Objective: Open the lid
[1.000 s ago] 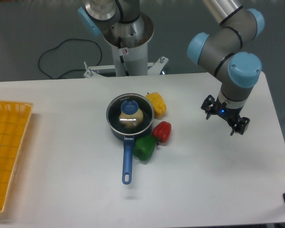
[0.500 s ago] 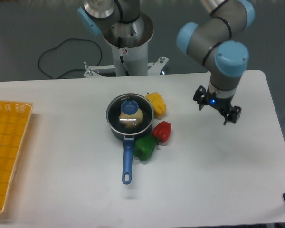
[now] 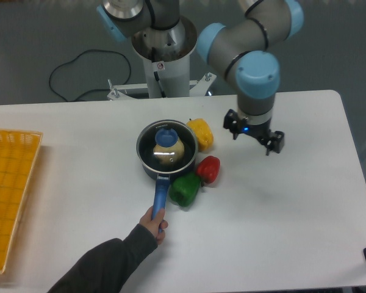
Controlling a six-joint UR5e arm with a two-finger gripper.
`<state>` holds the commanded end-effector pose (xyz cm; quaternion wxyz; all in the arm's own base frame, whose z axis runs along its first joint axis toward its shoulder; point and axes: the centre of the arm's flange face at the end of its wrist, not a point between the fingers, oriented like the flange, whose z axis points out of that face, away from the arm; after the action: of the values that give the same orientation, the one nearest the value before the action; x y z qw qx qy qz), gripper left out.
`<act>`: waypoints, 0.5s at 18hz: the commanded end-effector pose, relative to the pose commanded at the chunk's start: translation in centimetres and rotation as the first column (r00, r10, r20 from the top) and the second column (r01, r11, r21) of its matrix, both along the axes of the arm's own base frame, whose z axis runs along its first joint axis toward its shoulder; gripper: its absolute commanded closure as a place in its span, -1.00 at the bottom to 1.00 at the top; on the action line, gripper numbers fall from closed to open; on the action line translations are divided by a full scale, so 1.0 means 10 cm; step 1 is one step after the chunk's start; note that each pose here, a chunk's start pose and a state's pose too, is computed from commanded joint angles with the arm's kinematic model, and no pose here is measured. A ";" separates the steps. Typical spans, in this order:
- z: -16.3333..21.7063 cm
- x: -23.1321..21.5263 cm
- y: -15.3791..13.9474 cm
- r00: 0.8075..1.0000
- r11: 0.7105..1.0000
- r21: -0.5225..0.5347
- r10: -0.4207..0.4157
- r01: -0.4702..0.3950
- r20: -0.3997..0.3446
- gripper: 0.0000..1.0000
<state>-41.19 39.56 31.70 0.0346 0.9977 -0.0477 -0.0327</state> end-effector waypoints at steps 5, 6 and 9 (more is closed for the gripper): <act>0.20 0.18 0.02 0.999 0.992 0.128 0.001 -0.007 0.043 -1.00; 0.27 0.22 0.03 0.999 0.990 0.141 -0.001 -0.004 0.039 -1.00; 0.35 0.29 0.00 0.999 0.990 0.141 -0.002 -0.006 0.052 -1.00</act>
<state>-38.26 39.59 35.20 -0.0371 0.9982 -0.0452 -0.0102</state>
